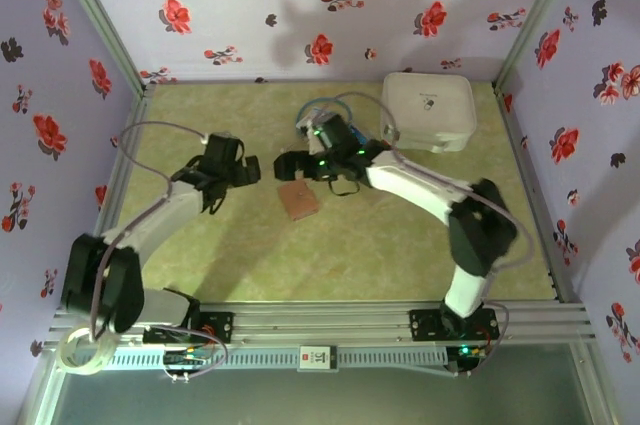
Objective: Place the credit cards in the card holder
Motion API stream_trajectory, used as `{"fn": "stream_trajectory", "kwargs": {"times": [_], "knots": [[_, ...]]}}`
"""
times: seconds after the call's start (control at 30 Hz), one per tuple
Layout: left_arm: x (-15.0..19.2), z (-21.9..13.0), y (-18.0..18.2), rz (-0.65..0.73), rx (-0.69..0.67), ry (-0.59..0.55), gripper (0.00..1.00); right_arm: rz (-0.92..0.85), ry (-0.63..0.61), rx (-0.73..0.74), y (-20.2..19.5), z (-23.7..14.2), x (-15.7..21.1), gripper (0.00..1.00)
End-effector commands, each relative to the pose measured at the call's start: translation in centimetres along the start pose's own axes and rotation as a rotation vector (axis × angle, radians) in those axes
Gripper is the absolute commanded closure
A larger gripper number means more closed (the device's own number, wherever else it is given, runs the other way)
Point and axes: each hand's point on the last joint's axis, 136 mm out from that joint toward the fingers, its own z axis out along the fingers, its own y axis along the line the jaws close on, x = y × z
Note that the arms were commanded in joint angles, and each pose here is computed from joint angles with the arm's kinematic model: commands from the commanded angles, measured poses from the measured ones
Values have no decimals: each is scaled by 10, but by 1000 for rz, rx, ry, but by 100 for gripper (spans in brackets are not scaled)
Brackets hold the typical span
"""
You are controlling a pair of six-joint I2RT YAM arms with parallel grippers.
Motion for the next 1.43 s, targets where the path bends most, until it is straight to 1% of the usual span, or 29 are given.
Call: {"fn": "stream_trajectory", "kwargs": {"times": [0.0,0.03,0.1,0.13,0.17,0.23,0.27,0.33,0.37,0.4,0.47,0.53,0.57,0.6,0.63,0.67,0.7,0.73,0.77,0.8,0.83,0.87,0.9,0.97,1.03,1.07,1.13,1.27,1.4], "knots": [[-23,-14,37,103,-112,-188,0,2,-192,184,-46,-72,-30,1],[-27,-18,43,144,-126,-258,0,2,-243,243,-61,-93,-36,1],[-31,-24,58,200,-181,-406,0,5,-342,413,-104,-135,-39,1],[-30,-23,65,195,-201,-449,0,14,-381,477,-123,-152,-39,1],[-28,-19,75,173,-222,-470,0,17,-436,548,-146,-168,-38,1],[-25,-7,95,215,-321,-451,0,21,-554,676,-190,-196,-36,1],[-24,0,102,216,-348,-454,0,27,-601,749,-214,-209,-32,1],[-22,9,109,226,-370,-495,0,8,-656,889,-255,-226,-22,1],[-23,11,110,198,-360,-548,0,-14,-678,971,-275,-232,-16,1],[-20,17,109,192,-331,-555,0,-32,-680,1047,-293,-235,-8,1],[-19,28,103,204,-281,-546,0,-60,-708,1115,-322,-233,2,1],[-16,39,100,217,-237,-540,0,-52,-730,1113,-344,-225,14,1],[-16,40,104,192,-228,-529,0,-46,-762,1079,-351,-222,15,1],[-13,43,102,186,-169,-512,0,-29,-765,1040,-352,-223,10,1],[-11,46,100,184,-121,-515,0,11,-741,937,-354,-215,13,1],[-6,52,99,193,-90,-520,0,-6,-771,858,-357,-205,14,1],[-5,56,95,214,-78,-502,0,4,-773,853,-368,-195,25,1],[-4,60,93,217,-58,-460,0,-43,-862,832,-364,-197,19,1],[-6,63,94,206,-38,-454,0,-64,-876,816,-359,-200,10,1],[-7,64,96,191,-36,-443,0,-3,-768,843,-366,-196,12,1],[-8,65,98,182,-41,-435,0,25,-705,863,-372,-189,19,0],[-8,66,99,179,-43,-435,0,-40,-769,881,-368,-189,16,1],[-8,66,101,171,-45,-429,0,-64,-815,913,-362,-196,14,1],[-9,67,103,159,-45,-423,0,-58,-773,952,-358,-196,20,1],[-10,67,103,155,-39,-422,0,-59,-762,958,-364,-191,14,1],[-9,68,104,153,-39,-420,0,-54,-764,932,-364,-192,12,1],[-9,68,104,152,-37,-420,0,-29,-722,918,-368,-188,14,1],[-9,68,105,151,-37,-416,0,-37,-707,880,-368,-183,11,1],[-10,68,105,148,-35,-420,0,-50,-730,878,-364,-186,12,1]]}}
